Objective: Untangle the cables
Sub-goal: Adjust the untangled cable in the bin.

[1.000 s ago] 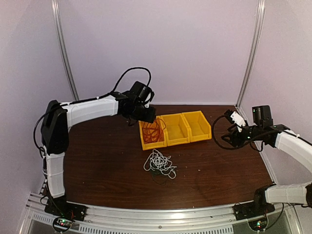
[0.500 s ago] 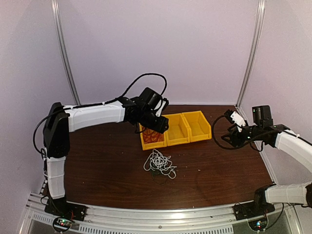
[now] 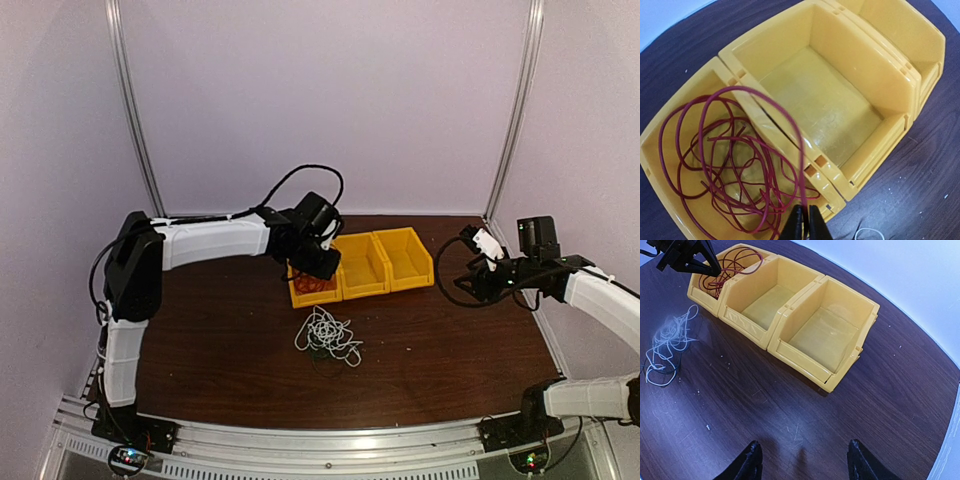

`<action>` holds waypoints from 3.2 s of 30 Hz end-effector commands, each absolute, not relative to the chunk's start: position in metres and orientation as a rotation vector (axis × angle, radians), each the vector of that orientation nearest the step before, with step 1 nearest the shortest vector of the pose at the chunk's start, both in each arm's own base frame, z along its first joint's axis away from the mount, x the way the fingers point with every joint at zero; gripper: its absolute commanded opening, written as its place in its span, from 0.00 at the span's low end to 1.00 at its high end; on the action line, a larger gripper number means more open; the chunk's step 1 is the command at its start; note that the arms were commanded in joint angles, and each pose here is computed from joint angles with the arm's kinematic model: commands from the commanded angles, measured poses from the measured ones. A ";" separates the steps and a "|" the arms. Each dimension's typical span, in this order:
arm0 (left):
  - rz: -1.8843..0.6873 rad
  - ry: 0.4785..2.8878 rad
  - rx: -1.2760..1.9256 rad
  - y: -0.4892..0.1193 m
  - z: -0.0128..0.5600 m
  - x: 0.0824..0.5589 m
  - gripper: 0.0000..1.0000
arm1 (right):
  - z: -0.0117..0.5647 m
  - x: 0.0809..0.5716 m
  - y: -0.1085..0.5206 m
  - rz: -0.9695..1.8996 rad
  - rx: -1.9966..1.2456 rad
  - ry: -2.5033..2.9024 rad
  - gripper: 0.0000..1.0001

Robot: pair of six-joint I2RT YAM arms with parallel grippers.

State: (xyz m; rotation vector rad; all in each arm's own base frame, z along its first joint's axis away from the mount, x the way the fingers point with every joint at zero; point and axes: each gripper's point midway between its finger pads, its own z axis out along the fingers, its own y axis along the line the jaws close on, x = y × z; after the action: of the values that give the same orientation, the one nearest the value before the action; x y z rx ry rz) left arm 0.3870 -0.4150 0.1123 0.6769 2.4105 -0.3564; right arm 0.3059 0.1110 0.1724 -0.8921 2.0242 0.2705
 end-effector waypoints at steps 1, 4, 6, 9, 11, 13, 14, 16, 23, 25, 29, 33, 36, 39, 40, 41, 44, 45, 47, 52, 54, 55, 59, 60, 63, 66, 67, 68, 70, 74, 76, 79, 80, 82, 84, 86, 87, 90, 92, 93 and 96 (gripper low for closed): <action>-0.349 2.382 0.572 -0.406 0.130 0.404 0.00 | 0.169 0.305 0.106 0.244 -0.885 2.038 0.58; -0.361 2.413 0.539 -0.395 0.123 0.401 0.00 | 0.168 0.304 0.106 0.243 -0.886 2.038 0.58; -0.365 2.433 0.522 -0.388 0.120 0.398 0.00 | 0.168 0.304 0.105 0.243 -0.887 2.039 0.58; -0.358 2.463 0.498 -0.378 0.114 0.389 0.00 | 0.168 0.304 0.106 0.242 -0.888 2.038 0.58; -0.344 2.476 0.482 -0.370 0.111 0.385 0.00 | 0.168 0.304 0.106 0.242 -0.888 2.039 0.58; -0.337 2.479 0.466 -0.364 0.111 0.383 0.00 | 0.168 0.304 0.106 0.243 -0.890 2.037 0.58; -0.338 2.478 0.464 -0.362 0.110 0.383 0.00 | 0.168 0.304 0.106 0.244 -0.891 2.038 0.58; -0.352 2.477 0.465 -0.362 0.111 0.384 0.00 | 0.168 0.304 0.106 0.246 -0.892 2.037 0.58; -0.417 2.476 0.506 -0.382 0.101 0.411 0.00 | 0.167 0.303 0.106 0.248 -0.895 2.040 0.58; -0.418 2.482 0.511 -0.386 0.095 0.420 0.00 | 0.168 0.303 0.106 0.244 -0.894 2.041 0.58; -0.401 2.491 0.522 -0.392 0.084 0.431 0.00 | 0.168 0.303 0.105 0.240 -0.893 2.038 0.58; -0.374 2.519 0.515 -0.389 0.070 0.432 0.00 | 0.166 0.303 0.105 0.241 -0.897 2.042 0.58; -0.380 2.558 0.520 -0.385 0.057 0.423 0.00 | 0.165 0.303 0.106 0.246 -0.903 2.045 0.58; -0.418 2.584 0.551 -0.387 0.047 0.413 0.00 | 0.163 0.303 0.106 0.249 -0.908 2.051 0.58; -0.433 2.587 0.562 -0.388 0.047 0.410 0.00 | 0.162 0.303 0.106 0.250 -0.909 2.054 0.58; -0.442 2.582 0.573 -0.390 0.050 0.409 0.00 | 0.161 0.303 0.107 0.252 -0.911 2.056 0.58; -0.472 2.535 0.601 -0.396 0.073 0.407 0.06 | 0.160 0.303 0.107 0.254 -0.914 2.060 0.58; -0.480 2.513 0.609 -0.398 0.084 0.406 0.14 | 0.160 0.303 0.107 0.254 -0.914 2.060 0.58; -0.484 2.467 0.614 -0.398 0.106 0.406 0.25 | 0.161 0.303 0.107 0.254 -0.914 2.056 0.58; -0.505 2.379 0.620 -0.393 0.159 0.402 0.42 | 0.159 0.303 0.106 0.250 -0.912 2.062 0.58; -0.494 2.364 0.626 -0.388 0.175 0.399 0.46 | 0.159 0.304 0.106 0.250 -0.914 2.061 0.58; -0.488 2.358 0.633 -0.385 0.181 0.397 0.47 | 0.159 0.303 0.107 0.253 -0.914 2.063 0.58; -0.371 2.326 0.595 -0.362 0.198 0.411 0.51 | 0.158 0.304 0.107 0.254 -0.917 2.063 0.58; -0.349 2.322 0.586 -0.356 0.198 0.417 0.51 | 0.158 0.304 0.107 0.254 -0.917 2.064 0.58; -0.310 2.303 0.609 -0.352 0.196 0.433 0.53 | 0.159 0.304 0.107 0.252 -0.916 2.063 0.58; -0.225 2.305 0.610 -0.348 0.181 0.450 0.57 | 0.159 0.304 0.106 0.249 -0.915 2.064 0.58; -0.224 2.315 0.607 -0.348 0.175 0.454 0.57 | 0.159 0.304 0.106 0.248 -0.914 2.065 0.58; -0.229 2.325 0.606 -0.348 0.169 0.458 0.58 | 0.158 0.304 0.106 0.247 -0.914 2.065 0.58; -0.240 2.350 0.609 -0.351 0.155 0.463 0.59 | 0.158 0.304 0.106 0.247 -0.915 2.066 0.58; -0.273 2.388 0.640 -0.361 0.131 0.465 0.59 | 0.157 0.304 0.106 0.246 -0.918 2.070 0.58; -0.280 2.405 0.642 -0.362 0.121 0.465 0.56 | 0.155 0.304 0.106 0.247 -0.920 2.076 0.59; -0.279 2.429 0.642 -0.363 0.108 0.464 0.44 | 0.154 0.304 0.106 0.251 -0.924 2.077 0.59; -0.280 2.432 0.640 -0.363 0.105 0.463 0.37 | 0.154 0.304 0.106 0.249 -0.924 2.078 0.58; -0.292 2.436 0.635 -0.364 0.100 0.462 0.21 | 0.154 0.304 0.106 0.249 -0.925 2.078 0.58; -0.307 2.444 0.628 -0.365 0.096 0.460 0.06 | 0.154 0.304 0.106 0.249 -0.925 2.077 0.59; -0.327 2.455 0.622 -0.366 0.092 0.458 0.00 | 0.154 0.303 0.106 0.248 -0.924 2.078 0.58; -0.339 2.459 0.623 -0.366 0.091 0.456 0.00 | 0.154 0.303 0.106 0.247 -0.924 2.077 0.58; -0.350 2.480 0.609 -0.365 0.085 0.452 0.00 | 0.154 0.303 0.105 0.246 -0.923 2.077 0.58; -0.350 2.492 0.599 -0.363 0.084 0.449 0.00 | 0.154 0.303 0.106 0.249 -0.925 2.076 0.59; -0.368 2.499 0.602 -0.364 0.085 0.446 0.00 | 0.153 0.303 0.106 0.251 -0.925 2.079 0.58; -0.389 2.501 0.609 -0.363 0.092 0.440 0.08 | 0.150 0.303 0.106 0.257 -0.932 2.089 0.59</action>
State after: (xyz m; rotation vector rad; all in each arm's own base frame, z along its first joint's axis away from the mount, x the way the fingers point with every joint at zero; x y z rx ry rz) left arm 0.4468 -0.3592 0.0733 0.6206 2.5190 -0.3180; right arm 0.3046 0.1096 0.1600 -0.9223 2.0609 0.2649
